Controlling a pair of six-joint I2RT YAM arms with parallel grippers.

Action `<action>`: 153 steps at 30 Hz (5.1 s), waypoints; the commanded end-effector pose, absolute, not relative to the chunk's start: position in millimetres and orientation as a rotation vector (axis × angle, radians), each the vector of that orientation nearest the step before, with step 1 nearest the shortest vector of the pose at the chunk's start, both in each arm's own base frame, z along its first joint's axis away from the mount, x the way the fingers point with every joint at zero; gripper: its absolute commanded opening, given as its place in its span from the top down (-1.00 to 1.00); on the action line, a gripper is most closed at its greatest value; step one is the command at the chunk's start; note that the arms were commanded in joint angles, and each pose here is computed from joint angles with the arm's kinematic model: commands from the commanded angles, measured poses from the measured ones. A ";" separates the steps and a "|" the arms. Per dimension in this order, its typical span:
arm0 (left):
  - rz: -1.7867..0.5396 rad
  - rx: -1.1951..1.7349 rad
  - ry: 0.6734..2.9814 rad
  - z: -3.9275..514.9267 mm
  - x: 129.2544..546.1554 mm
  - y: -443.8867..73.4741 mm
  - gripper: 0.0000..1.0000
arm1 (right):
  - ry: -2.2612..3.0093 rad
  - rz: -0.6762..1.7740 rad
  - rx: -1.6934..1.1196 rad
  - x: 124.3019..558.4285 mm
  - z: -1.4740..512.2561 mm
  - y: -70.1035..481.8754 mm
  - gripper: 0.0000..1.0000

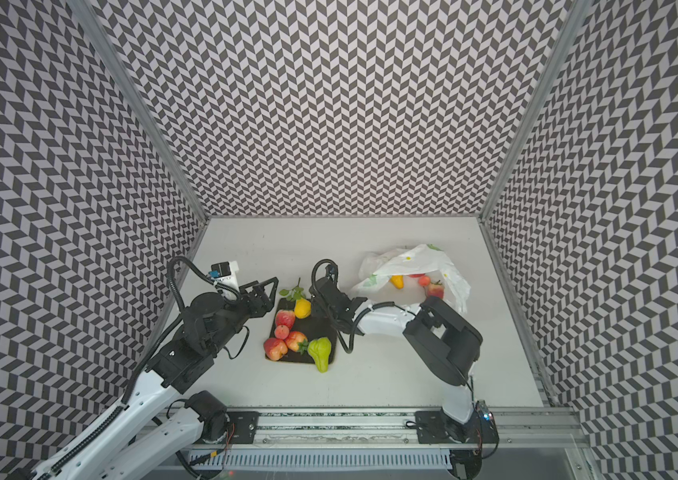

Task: Take the fake fruits out of the plastic bag
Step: 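Lower the peach onto the tray and open the right gripper, then move the right gripper back into the bag while the left grasps the bag edge, then hold the bag open with the left gripper while the right closes on a large peach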

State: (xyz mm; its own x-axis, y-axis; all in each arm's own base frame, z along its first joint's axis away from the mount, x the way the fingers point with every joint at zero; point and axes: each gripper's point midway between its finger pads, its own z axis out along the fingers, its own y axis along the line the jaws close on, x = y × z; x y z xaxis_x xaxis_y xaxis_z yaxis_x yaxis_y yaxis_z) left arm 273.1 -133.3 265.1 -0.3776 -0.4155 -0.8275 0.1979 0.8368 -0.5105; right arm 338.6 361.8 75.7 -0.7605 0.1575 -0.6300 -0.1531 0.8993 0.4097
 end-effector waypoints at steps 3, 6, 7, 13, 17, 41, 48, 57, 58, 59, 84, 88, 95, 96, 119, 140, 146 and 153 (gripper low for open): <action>-0.644 -0.165 1.863 259.4 274.1 -132.5 -0.42 | 2.325 0.604 0.067 350.7 78.8 366.0 -0.06; -0.646 -0.159 1.867 258.5 274.7 -134.0 -0.42 | 2.324 0.600 0.077 352.5 77.6 365.9 -0.11; -0.649 -0.158 1.868 258.6 275.0 -134.7 -0.42 | 2.324 0.599 0.074 353.1 77.7 366.6 -0.12; -0.655 -0.149 1.865 261.0 274.8 -136.2 -0.41 | 2.333 0.605 0.056 356.3 75.5 371.7 -0.23; -0.655 -0.148 1.864 262.3 274.5 -135.9 -0.41 | 2.331 0.617 0.052 356.9 77.4 374.2 -0.37; -0.753 0.011 1.784 286.4 270.5 -159.2 -0.59 | 1.862 1.044 -0.263 295.2 292.5 360.3 -0.46; -0.795 0.062 1.810 283.0 278.2 -176.4 -0.59 | 1.683 0.966 -0.402 248.5 344.5 301.3 -0.43; -0.937 0.281 1.835 279.9 273.6 -235.1 -0.57 | 1.699 0.964 -0.363 208.8 346.9 242.9 -0.36; -0.942 0.317 1.833 280.2 270.3 -244.9 -0.58 | 1.709 0.955 -0.341 209.0 344.1 238.5 -0.36; -0.946 0.356 1.822 282.2 265.8 -255.8 -0.60 | 1.732 0.931 -0.291 212.4 339.9 231.3 -0.33; -0.970 0.576 2.029 212.9 261.1 -389.2 -0.58 | 2.045 0.497 0.458 298.1 187.7 96.7 -0.10; -0.993 0.564 2.030 207.3 266.4 -398.8 -0.24 | 2.058 0.515 0.534 325.1 169.3 92.7 -0.18; -1.045 0.584 2.041 192.4 262.8 -408.7 0.37 | 2.053 0.359 0.735 353.0 136.6 61.6 -0.33; -1.058 0.594 2.038 191.2 260.7 -410.1 0.46 | 2.049 0.342 0.743 356.6 134.5 57.1 -0.34; -1.206 0.821 1.980 172.3 188.9 -442.1 1.00 | 2.143 0.344 0.928 389.0 74.1 -7.8 -0.32; -1.216 0.976 1.954 162.2 157.2 -458.1 1.00 | 2.202 0.085 0.805 399.4 71.7 -32.7 -0.36; -1.205 0.963 1.952 164.8 160.1 -456.9 1.00 | 2.265 0.070 0.810 405.2 50.6 -30.6 -0.37; -1.204 0.957 1.945 167.9 160.5 -455.8 1.00 | 2.331 0.069 0.830 410.0 32.6 -27.5 -0.31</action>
